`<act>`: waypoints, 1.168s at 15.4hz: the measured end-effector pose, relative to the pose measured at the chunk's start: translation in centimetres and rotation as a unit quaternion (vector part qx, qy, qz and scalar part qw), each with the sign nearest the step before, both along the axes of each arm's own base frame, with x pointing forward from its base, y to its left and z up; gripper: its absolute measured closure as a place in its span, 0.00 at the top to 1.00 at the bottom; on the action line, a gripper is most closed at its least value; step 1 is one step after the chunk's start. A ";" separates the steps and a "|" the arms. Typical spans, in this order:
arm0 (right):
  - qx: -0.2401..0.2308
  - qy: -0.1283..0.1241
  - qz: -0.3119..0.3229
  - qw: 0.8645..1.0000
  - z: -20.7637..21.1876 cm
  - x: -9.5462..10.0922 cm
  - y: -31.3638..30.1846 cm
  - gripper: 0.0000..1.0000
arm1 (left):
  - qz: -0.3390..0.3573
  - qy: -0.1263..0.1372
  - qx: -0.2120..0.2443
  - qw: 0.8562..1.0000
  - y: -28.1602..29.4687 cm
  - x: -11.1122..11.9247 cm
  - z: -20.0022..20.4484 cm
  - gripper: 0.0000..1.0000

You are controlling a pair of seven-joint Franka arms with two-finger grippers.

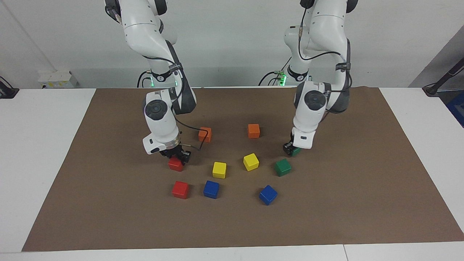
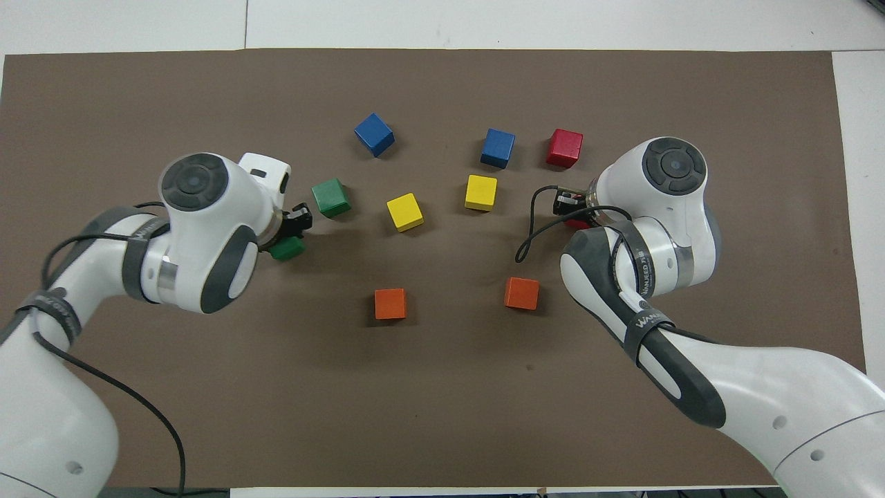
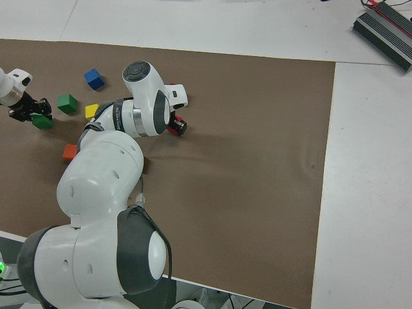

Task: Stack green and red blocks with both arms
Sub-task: 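Carry the green cube outward with the left gripper while the right gripper carries red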

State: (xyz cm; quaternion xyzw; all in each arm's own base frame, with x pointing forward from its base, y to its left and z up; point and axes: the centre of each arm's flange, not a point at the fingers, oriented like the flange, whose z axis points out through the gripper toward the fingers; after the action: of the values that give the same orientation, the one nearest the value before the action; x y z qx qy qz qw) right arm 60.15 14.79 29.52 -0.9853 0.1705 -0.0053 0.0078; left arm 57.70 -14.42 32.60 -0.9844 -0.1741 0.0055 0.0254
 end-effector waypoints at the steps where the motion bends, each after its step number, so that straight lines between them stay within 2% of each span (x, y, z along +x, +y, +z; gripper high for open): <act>1: 0.000 0.000 0.000 1.000 0.0 0.0 0.0 0.55 | -0.027 -0.001 -0.001 1.000 3.9 1.2 0.6 0.55; 4: -0.002 -0.001 0.021 1.000 0.2 0.2 -0.7 0.55 | -0.131 0.002 -0.003 0.991 14.4 2.4 1.0 0.55; 6: -0.004 -0.005 0.057 0.998 1.2 0.7 -3.4 0.55 | -0.180 0.004 -0.005 0.984 17.9 2.5 0.3 0.55; 9: -0.006 -0.007 0.109 0.994 3.0 0.8 -10.3 0.55 | -0.235 0.010 -0.008 0.972 18.0 2.8 -1.7 0.55; 14: -0.008 -0.002 0.149 0.989 1.6 -1.5 -19.3 0.55 | -0.264 0.007 -0.008 0.964 17.9 2.9 -2.3 0.56; 15: -0.008 -0.003 0.154 0.988 1.3 -1.8 -20.3 0.55 | -0.264 0.005 -0.008 0.964 17.9 2.9 -2.5 0.59; 18: -0.011 -0.013 0.160 0.987 0.5 -2.4 -22.0 0.55 | -0.258 0.005 -0.009 0.966 18.5 2.8 -2.7 0.92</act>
State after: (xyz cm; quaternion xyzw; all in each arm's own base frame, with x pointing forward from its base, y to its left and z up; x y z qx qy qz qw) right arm 57.76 -7.19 30.04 -0.9998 0.0108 -0.0183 -0.0004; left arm 60.54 4.08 29.85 -0.9961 0.0860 0.0054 0.0180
